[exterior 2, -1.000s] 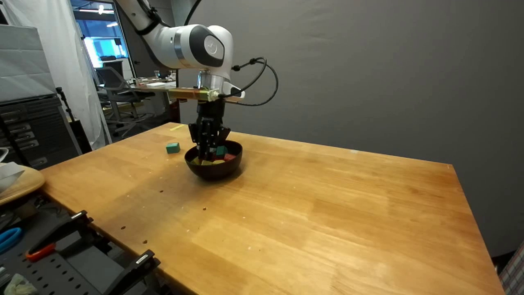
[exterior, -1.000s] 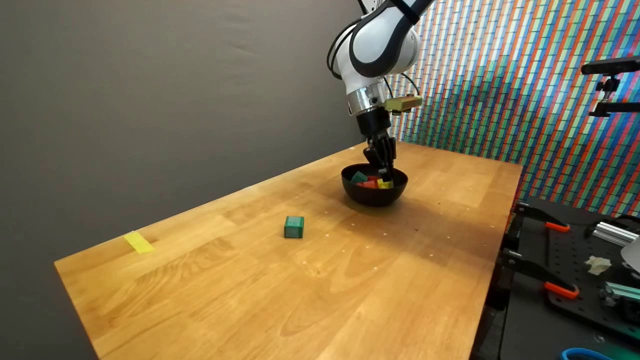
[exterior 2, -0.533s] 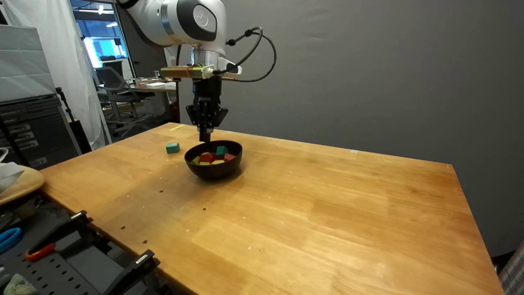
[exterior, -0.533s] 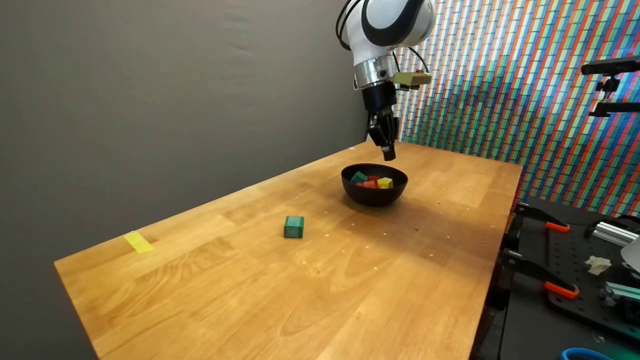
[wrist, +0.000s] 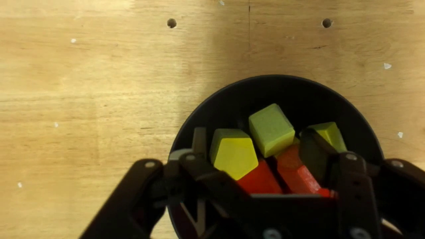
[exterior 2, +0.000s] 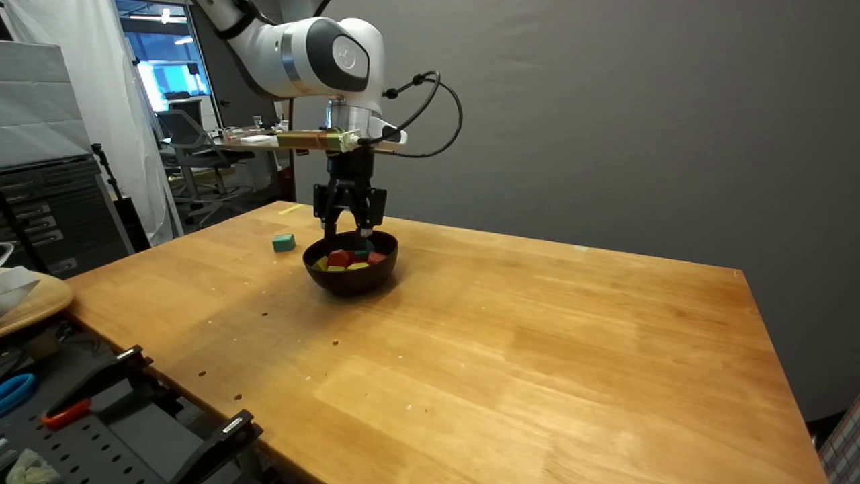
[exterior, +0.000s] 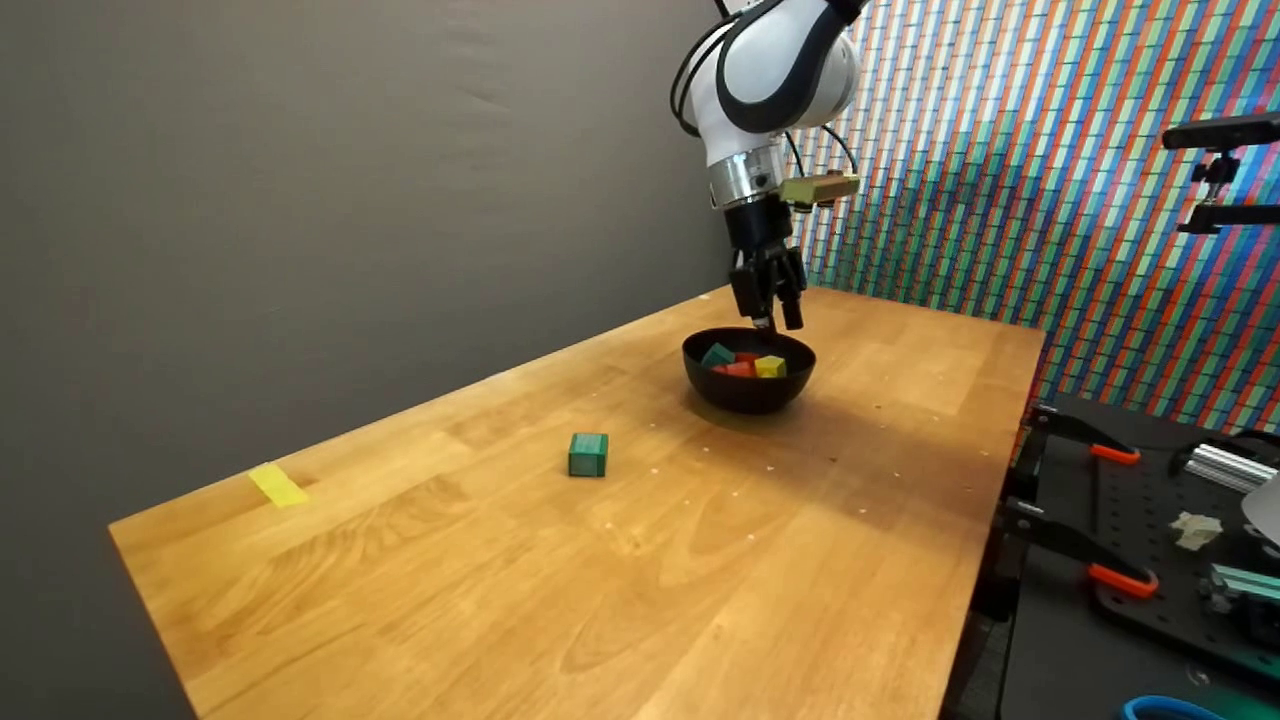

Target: Remove the blocks from the bowl and put them on the table

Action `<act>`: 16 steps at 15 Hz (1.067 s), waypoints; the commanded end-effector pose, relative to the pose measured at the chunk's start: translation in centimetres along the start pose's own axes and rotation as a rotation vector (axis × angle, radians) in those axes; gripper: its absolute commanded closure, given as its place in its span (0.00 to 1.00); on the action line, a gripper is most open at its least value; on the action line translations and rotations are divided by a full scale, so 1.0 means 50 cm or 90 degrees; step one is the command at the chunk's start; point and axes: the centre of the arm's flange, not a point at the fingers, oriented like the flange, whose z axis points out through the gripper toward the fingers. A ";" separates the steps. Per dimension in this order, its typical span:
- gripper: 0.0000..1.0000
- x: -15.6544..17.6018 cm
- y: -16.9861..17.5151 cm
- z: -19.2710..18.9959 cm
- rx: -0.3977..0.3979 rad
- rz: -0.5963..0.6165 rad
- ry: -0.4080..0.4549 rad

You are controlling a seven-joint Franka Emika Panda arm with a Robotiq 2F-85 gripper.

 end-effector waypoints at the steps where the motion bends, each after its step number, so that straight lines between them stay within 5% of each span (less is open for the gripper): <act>1: 0.00 0.041 0.014 0.010 -0.009 0.024 0.010; 16: 0.10 0.064 0.025 0.053 -0.002 0.066 0.003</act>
